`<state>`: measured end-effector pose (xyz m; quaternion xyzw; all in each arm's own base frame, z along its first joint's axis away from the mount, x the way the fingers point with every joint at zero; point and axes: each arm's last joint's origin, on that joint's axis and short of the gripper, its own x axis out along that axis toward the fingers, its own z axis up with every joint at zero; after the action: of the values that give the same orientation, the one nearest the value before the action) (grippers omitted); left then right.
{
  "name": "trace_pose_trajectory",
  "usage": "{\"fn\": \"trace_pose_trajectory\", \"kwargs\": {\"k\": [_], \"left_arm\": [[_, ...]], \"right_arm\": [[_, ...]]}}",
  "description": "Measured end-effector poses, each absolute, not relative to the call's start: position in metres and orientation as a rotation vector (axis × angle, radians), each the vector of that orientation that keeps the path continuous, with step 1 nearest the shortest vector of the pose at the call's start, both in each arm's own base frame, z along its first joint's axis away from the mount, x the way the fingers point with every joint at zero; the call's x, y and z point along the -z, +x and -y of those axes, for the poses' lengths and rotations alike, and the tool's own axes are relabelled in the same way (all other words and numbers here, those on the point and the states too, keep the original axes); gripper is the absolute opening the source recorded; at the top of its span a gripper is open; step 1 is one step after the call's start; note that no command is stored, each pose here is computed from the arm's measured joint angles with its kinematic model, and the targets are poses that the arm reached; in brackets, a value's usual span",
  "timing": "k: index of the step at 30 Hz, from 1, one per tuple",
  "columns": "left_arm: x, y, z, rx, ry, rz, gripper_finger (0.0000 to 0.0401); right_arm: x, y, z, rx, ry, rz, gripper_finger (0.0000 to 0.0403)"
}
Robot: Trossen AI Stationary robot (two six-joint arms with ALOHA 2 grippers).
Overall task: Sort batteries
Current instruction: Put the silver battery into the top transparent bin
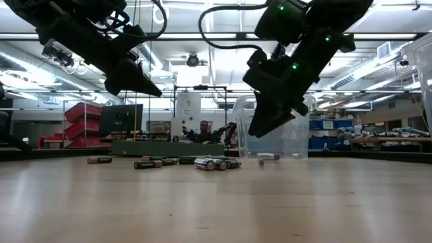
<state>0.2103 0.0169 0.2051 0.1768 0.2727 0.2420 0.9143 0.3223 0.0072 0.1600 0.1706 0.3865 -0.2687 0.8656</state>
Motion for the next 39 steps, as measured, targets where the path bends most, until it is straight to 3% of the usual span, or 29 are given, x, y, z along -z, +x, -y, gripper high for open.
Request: {"fn": "trace_pose_trajectory", "kwargs": {"k": [20, 39], "left_arm": [[-0.206, 0.211, -0.017, -0.501, 0.358, -0.549, 0.0], [-0.206, 0.211, -0.017, -0.501, 0.359, -0.55, 0.0]], "right_arm": [[-0.141, 0.323, -0.018, 0.76, 0.606, -0.742, 0.0122], [-0.108, 0.324, -0.014, 0.844, 0.627, -0.847, 0.0121]]}}
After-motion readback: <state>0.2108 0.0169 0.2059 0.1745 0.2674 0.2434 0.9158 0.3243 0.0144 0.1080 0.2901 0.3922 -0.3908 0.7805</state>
